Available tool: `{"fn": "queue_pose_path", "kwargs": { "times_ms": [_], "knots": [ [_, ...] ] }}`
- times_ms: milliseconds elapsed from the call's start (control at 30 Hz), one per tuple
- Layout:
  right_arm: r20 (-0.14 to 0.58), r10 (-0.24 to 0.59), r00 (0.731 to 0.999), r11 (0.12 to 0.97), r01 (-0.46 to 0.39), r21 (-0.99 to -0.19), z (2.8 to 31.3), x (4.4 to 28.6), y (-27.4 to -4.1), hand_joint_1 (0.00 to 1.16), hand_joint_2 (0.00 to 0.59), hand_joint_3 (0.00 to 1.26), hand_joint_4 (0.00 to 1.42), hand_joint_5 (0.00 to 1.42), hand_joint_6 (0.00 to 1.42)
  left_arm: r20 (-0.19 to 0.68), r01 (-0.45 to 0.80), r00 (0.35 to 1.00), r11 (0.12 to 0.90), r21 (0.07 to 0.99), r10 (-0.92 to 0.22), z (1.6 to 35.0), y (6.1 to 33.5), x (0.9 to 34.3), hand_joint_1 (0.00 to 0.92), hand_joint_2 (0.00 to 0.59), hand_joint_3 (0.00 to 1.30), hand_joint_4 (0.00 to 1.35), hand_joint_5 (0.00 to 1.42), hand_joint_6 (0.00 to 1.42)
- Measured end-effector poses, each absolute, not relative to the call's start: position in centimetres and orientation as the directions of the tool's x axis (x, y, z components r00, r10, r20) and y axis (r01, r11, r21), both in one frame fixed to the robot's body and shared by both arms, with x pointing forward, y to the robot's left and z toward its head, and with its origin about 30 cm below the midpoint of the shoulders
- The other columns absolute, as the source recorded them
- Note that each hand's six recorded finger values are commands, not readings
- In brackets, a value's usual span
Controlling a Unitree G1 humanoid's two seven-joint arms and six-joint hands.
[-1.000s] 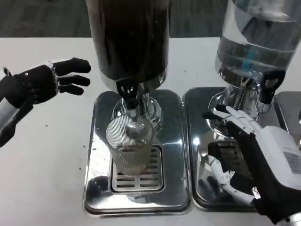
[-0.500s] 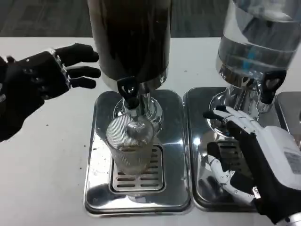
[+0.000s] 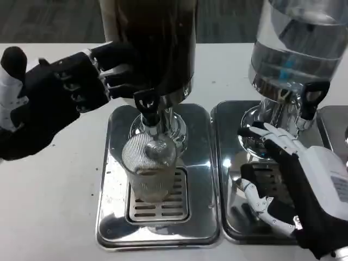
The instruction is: Grasp the cup under the faucet to collect the drink, then remove the cup.
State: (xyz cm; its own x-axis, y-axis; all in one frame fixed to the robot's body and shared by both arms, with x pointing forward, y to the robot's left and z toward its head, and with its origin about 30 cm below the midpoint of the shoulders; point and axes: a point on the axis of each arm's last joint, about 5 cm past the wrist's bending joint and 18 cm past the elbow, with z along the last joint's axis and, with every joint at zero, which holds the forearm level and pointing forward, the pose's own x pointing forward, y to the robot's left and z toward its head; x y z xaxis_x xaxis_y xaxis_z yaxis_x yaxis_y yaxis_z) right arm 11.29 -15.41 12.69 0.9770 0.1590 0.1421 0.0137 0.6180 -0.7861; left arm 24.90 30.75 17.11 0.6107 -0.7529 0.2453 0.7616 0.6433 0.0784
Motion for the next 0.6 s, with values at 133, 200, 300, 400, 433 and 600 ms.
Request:
{"fn": "queue_pose_path", "kwargs": {
  "times_ms": [133, 200, 300, 400, 433, 600],
  "knots": [
    [0.136, 0.156, 0.978, 0.618, 0.011, -0.786, 12.5, 11.3, -15.4, 0.63, 0.484, 0.27, 0.14, 0.13, 0.21, 0.234, 0.772, 0.600, 0.631, 0.083, -0.765, 17.3, 30.4, 25.4, 0.000, 0.028, 0.15, 0.04, 0.15, 0.17],
    [0.135, 0.156, 0.979, 0.618, 0.010, -0.786, 12.5, 11.3, -15.4, 0.64, 0.482, 0.27, 0.14, 0.13, 0.21, 0.231, 0.778, 0.594, 0.623, 0.077, -0.771, 17.2, 30.1, 25.6, 0.000, 0.028, 0.14, 0.04, 0.14, 0.17],
    [0.135, 0.155, 0.979, 0.619, 0.011, -0.785, 12.5, 11.3, -15.4, 0.64, 0.481, 0.27, 0.15, 0.13, 0.21, 0.231, 0.788, 0.586, 0.613, 0.062, -0.777, 17.0, 29.6, 25.9, 0.000, 0.029, 0.13, 0.03, 0.14, 0.16],
    [0.136, 0.155, 0.979, 0.619, 0.011, -0.785, 12.5, 11.3, -15.4, 0.64, 0.479, 0.27, 0.15, 0.13, 0.21, 0.228, 0.794, 0.579, 0.605, 0.060, -0.783, 17.0, 29.4, 26.2, 0.000, 0.029, 0.13, 0.03, 0.13, 0.16],
    [0.135, 0.155, 0.979, 0.619, 0.011, -0.785, 12.5, 11.3, -15.4, 0.64, 0.478, 0.27, 0.15, 0.13, 0.21, 0.226, 0.797, 0.576, 0.601, 0.055, -0.785, 17.0, 29.3, 26.2, 0.000, 0.029, 0.13, 0.03, 0.13, 0.15],
    [0.134, 0.154, 0.979, 0.620, 0.010, -0.784, 12.5, 11.3, -15.4, 0.65, 0.471, 0.27, 0.15, 0.13, 0.21, 0.220, 0.816, 0.557, 0.577, 0.036, -0.801, 16.8, 28.8, 26.4, 0.000, 0.029, 0.12, 0.03, 0.13, 0.15]
  ]
}}
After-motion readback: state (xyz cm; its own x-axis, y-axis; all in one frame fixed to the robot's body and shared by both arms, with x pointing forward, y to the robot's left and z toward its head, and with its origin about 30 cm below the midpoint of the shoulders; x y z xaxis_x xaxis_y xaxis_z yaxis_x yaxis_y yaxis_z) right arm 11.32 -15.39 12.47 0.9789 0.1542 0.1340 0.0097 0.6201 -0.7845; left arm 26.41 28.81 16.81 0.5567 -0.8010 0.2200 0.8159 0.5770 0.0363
